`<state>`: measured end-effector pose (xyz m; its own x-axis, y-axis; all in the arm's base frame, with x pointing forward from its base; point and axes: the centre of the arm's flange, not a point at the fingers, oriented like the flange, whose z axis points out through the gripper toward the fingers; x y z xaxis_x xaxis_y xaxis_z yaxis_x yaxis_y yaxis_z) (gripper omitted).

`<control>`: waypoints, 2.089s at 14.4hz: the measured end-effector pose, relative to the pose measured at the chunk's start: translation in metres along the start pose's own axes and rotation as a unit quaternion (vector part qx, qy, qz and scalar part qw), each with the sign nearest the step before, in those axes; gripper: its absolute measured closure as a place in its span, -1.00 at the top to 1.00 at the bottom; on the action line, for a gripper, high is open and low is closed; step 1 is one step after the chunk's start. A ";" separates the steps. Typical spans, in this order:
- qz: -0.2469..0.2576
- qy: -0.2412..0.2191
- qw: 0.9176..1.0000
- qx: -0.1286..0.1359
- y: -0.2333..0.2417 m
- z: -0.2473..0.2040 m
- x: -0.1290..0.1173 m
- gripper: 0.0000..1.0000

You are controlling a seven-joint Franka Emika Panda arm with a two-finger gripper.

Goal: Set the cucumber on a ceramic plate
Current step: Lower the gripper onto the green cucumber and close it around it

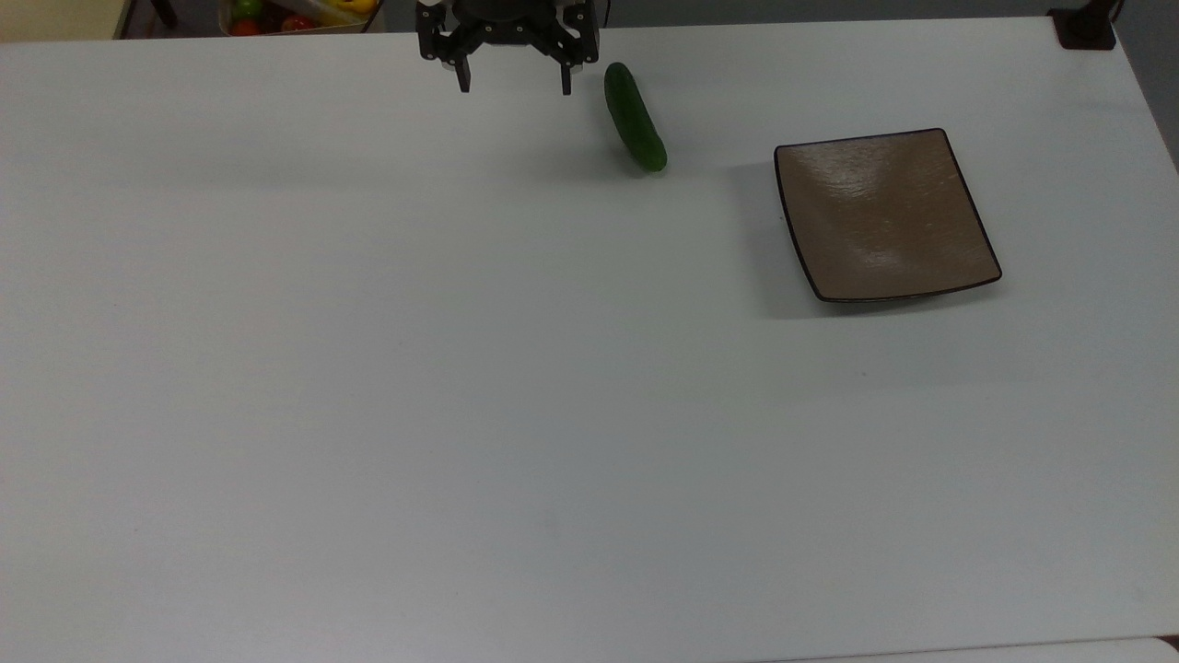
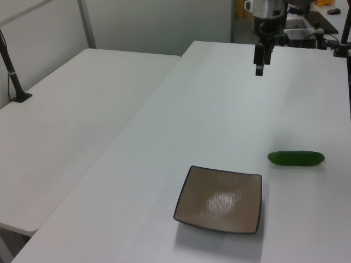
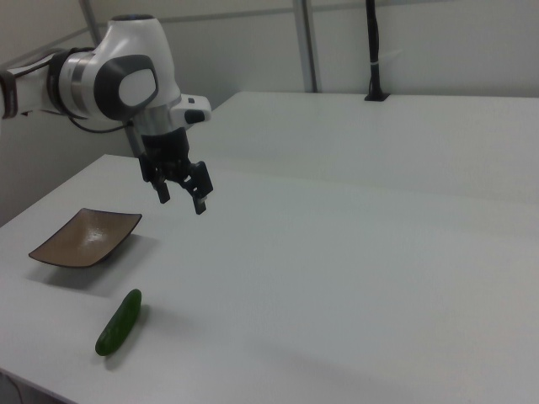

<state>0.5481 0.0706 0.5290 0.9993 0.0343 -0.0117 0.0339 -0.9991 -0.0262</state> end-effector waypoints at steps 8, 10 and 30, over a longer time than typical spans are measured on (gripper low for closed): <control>-0.047 -0.055 0.997 -0.018 -0.043 0.072 -0.065 1.00; -0.068 -0.068 0.995 -0.024 -0.060 0.104 -0.079 1.00; -0.158 -0.131 0.978 -0.041 -0.116 0.238 -0.101 0.09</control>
<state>0.4402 0.1891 0.2957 0.9012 0.3370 -0.2724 0.3531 -0.9355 0.0108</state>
